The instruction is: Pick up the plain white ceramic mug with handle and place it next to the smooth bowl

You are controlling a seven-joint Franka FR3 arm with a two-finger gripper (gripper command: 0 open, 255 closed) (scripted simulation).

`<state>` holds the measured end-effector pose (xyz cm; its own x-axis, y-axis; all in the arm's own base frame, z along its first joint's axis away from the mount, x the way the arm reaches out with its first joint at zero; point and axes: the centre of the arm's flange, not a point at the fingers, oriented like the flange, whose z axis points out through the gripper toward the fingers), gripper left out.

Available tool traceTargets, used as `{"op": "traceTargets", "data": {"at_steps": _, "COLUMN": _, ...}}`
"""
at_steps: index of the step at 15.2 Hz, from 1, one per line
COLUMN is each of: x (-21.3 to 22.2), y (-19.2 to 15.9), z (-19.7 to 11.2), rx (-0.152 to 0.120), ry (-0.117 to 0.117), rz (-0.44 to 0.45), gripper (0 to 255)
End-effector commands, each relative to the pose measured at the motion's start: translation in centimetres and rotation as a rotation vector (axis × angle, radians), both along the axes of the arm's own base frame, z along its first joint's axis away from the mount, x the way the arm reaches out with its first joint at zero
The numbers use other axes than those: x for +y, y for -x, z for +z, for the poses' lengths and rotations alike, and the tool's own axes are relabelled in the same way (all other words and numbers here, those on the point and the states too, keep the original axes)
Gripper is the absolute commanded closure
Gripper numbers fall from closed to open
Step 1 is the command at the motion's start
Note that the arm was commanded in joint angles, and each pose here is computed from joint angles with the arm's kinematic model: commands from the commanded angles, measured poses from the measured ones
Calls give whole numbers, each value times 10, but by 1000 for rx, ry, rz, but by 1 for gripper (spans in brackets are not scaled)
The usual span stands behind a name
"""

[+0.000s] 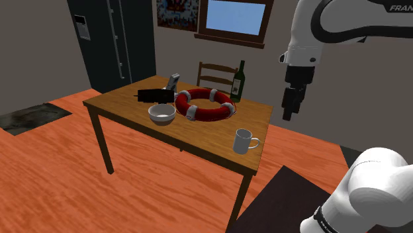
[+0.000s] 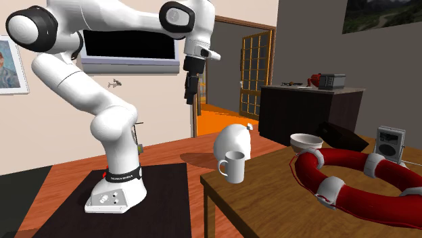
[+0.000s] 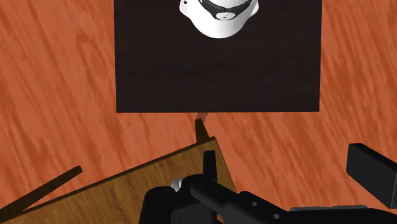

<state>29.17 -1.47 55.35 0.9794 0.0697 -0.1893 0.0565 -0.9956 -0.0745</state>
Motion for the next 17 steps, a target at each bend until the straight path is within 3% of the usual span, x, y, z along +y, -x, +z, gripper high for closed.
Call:
{"op": "traceTargets", "data": {"at_steps": 1, "x": 0, "y": 0, "z": 0, "rx": 0, "ry": 0, "rz": 0, "gripper": 0}}
{"op": "traceTargets", "data": {"at_steps": 17, "x": -6, "y": -107, "z": -154, "rx": -207, "ry": 76, "rz": -141, "gripper": 0}}
